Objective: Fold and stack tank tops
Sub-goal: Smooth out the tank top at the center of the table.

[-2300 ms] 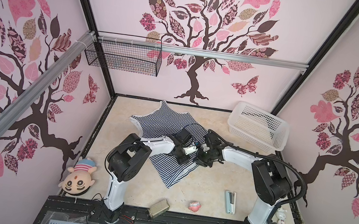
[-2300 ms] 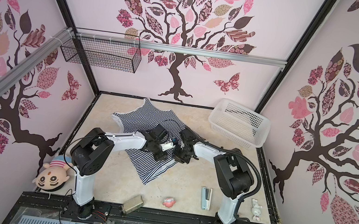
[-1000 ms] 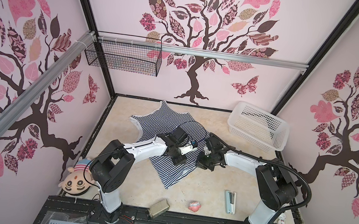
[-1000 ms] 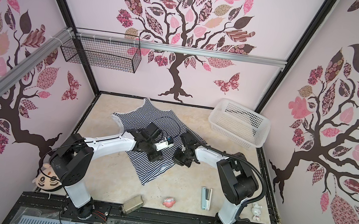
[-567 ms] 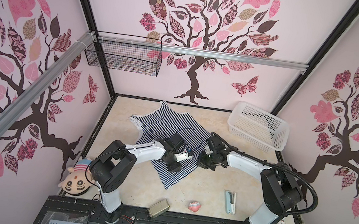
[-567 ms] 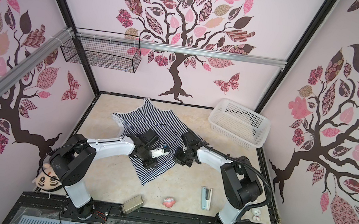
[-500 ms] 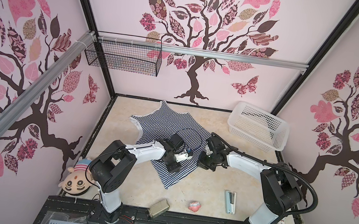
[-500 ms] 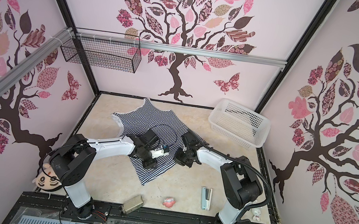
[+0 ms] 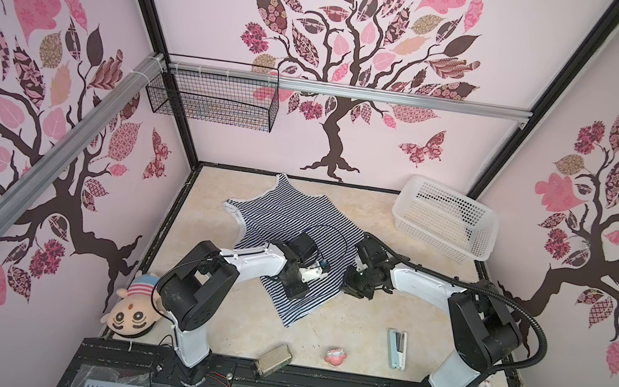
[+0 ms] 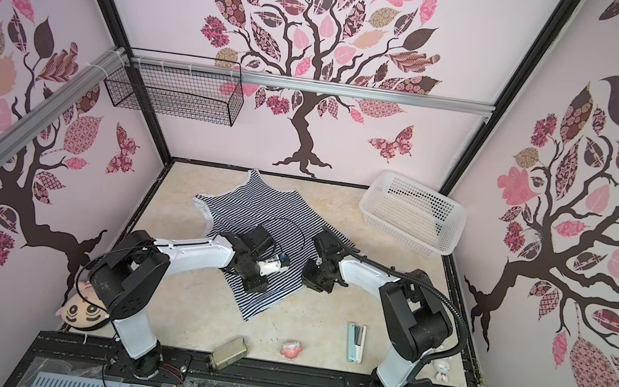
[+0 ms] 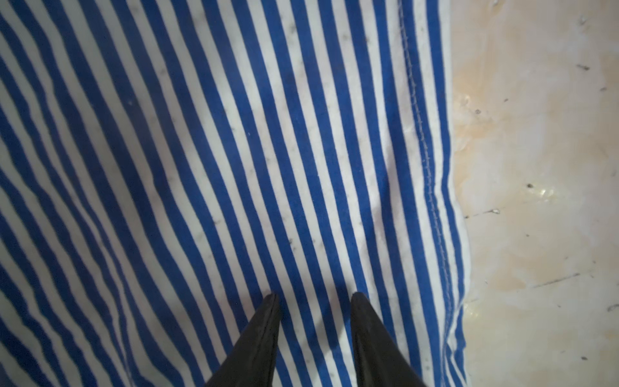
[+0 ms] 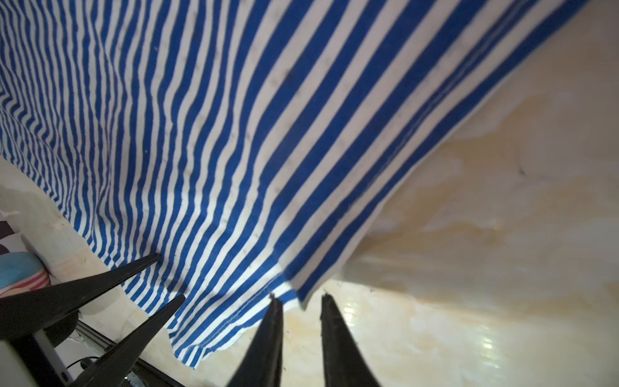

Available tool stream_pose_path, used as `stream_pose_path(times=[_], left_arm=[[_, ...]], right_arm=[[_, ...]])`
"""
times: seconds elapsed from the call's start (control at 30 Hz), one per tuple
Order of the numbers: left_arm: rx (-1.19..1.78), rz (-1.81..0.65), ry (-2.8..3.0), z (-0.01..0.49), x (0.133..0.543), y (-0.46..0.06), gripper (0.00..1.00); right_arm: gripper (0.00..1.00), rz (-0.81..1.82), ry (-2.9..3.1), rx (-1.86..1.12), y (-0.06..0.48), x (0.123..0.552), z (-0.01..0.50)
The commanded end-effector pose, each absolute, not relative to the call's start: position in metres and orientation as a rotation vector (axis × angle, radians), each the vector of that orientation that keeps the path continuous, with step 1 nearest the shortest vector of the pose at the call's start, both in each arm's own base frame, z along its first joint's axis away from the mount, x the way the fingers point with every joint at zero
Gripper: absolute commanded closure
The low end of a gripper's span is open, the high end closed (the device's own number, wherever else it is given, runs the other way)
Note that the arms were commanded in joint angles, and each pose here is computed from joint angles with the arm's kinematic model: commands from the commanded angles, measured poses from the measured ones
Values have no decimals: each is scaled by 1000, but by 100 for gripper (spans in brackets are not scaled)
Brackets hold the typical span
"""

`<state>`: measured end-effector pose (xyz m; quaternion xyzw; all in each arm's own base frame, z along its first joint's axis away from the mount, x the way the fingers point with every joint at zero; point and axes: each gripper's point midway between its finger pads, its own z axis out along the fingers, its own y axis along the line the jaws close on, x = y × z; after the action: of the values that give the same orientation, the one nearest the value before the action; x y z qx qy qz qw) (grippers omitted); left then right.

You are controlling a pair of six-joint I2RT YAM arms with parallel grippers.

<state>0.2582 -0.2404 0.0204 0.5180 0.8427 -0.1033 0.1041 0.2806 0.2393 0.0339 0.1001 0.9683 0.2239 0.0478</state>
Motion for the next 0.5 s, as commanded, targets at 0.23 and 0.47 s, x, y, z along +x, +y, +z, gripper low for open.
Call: stream_pose_path(times=[0.23,0.47], left_arm=[[1540,-385,2413,63,246,-253,60],[1593,-265,2424,46,242,-238,61]], right_arm=[[65,603,2878,286,226,304,65],[74,438,2811,339,200,355,63]])
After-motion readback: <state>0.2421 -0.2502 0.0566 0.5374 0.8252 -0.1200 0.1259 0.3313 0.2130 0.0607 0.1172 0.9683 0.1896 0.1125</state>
